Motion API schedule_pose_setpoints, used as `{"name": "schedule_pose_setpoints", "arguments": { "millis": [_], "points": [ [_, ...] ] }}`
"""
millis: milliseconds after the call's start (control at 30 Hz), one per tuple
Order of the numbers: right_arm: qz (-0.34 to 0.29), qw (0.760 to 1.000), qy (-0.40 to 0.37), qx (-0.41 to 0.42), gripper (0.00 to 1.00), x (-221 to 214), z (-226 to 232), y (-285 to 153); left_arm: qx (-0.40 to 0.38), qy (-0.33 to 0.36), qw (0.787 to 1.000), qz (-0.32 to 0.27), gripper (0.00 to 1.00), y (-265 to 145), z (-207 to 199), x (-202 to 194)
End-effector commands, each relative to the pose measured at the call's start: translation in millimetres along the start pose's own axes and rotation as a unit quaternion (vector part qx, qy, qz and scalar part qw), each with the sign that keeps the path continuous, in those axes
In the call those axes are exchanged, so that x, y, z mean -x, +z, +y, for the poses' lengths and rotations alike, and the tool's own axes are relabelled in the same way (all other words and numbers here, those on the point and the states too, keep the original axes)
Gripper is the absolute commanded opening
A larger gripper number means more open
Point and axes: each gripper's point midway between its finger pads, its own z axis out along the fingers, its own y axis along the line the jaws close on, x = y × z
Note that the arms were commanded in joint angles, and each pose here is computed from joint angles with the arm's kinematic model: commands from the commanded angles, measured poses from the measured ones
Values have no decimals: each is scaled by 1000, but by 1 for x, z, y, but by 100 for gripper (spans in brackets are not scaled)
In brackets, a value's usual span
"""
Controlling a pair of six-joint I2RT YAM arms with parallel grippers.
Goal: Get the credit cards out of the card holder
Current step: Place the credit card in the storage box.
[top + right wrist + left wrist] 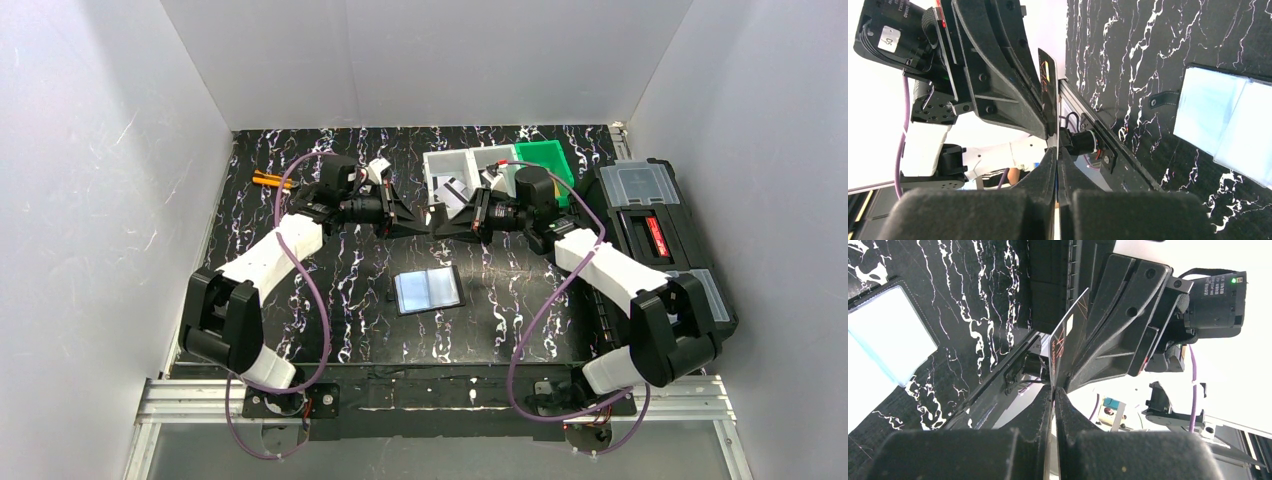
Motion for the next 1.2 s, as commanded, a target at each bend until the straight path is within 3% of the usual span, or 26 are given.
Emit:
{"name": "schedule_pose_setpoints", "arguments": {
  "millis": [0,67,233,433,533,733,967,1167],
  "points": [
    [5,1000,-9,5,1,1,1,2,-8,4,1000,26,2,-4,-5,-12],
    [6,1000,-12,-1,1,1,-1,2,-4,5,1000,29,9,-4,-3,-13],
    [2,999,-26,-25,1,3,-5,1,25,13,999,24,42,-9,-1,-13],
    [-12,997,-35,-74,1,8,-17,-5,129,29,991,-5,73,-21,25,-8],
    [-27,993,-40,-105,1,18,-26,-13,171,42,984,-21,83,-29,34,-5],
    [-74,984,-46,-158,1,67,-49,-39,189,53,980,-18,86,-34,41,-8],
    [-134,957,-59,-250,1,153,-92,-75,188,58,980,-12,87,-36,43,-13],
    [-148,936,-108,-300,1,206,-113,-74,188,58,980,-3,87,-37,45,-18]
  ]
}}
